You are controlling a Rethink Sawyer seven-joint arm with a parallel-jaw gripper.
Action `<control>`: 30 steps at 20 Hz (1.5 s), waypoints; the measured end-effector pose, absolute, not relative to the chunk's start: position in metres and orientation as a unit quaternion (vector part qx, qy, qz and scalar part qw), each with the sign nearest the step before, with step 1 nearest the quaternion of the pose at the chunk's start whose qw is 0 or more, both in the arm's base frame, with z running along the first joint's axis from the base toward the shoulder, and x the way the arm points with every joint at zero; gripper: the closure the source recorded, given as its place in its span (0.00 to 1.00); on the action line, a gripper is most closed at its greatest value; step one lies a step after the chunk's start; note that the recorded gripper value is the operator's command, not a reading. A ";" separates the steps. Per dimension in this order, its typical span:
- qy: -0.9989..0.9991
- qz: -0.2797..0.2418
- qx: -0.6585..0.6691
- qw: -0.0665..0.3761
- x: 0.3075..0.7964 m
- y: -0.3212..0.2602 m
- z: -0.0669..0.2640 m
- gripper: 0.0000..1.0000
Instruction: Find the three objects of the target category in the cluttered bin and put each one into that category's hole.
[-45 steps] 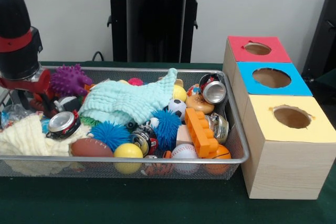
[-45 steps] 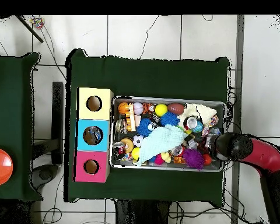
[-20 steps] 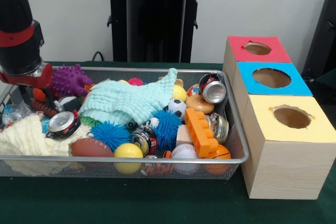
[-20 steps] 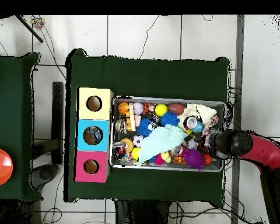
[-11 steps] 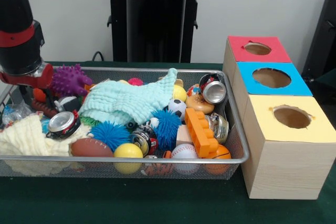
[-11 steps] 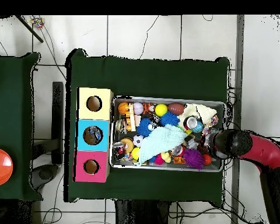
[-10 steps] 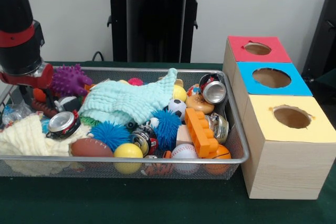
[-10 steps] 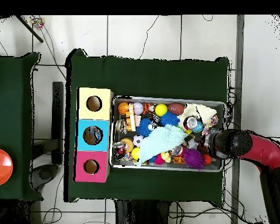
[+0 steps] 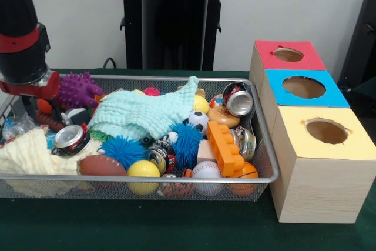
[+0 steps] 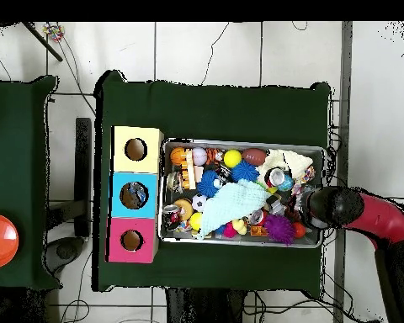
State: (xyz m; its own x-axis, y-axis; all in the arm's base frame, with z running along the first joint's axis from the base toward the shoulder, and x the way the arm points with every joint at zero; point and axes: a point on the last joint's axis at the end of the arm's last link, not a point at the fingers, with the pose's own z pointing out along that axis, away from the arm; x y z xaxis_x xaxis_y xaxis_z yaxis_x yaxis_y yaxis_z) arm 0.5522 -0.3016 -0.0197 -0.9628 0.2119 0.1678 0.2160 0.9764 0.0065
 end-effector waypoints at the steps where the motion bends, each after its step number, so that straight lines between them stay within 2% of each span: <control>1: -0.991 -0.012 -0.108 0.083 0.552 -0.302 -0.020 0.00; 22: -0.991 -0.011 -0.102 0.083 0.555 -0.296 -0.019 0.00; 30: -0.993 0.001 -0.095 0.073 0.566 -0.295 -0.004 0.00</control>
State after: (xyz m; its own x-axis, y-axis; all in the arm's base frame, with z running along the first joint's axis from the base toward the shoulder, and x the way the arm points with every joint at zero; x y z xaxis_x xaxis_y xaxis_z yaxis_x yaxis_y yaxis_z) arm 0.5664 -0.2952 -0.0038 -0.9714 0.1890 0.1440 0.1888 0.9819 -0.0157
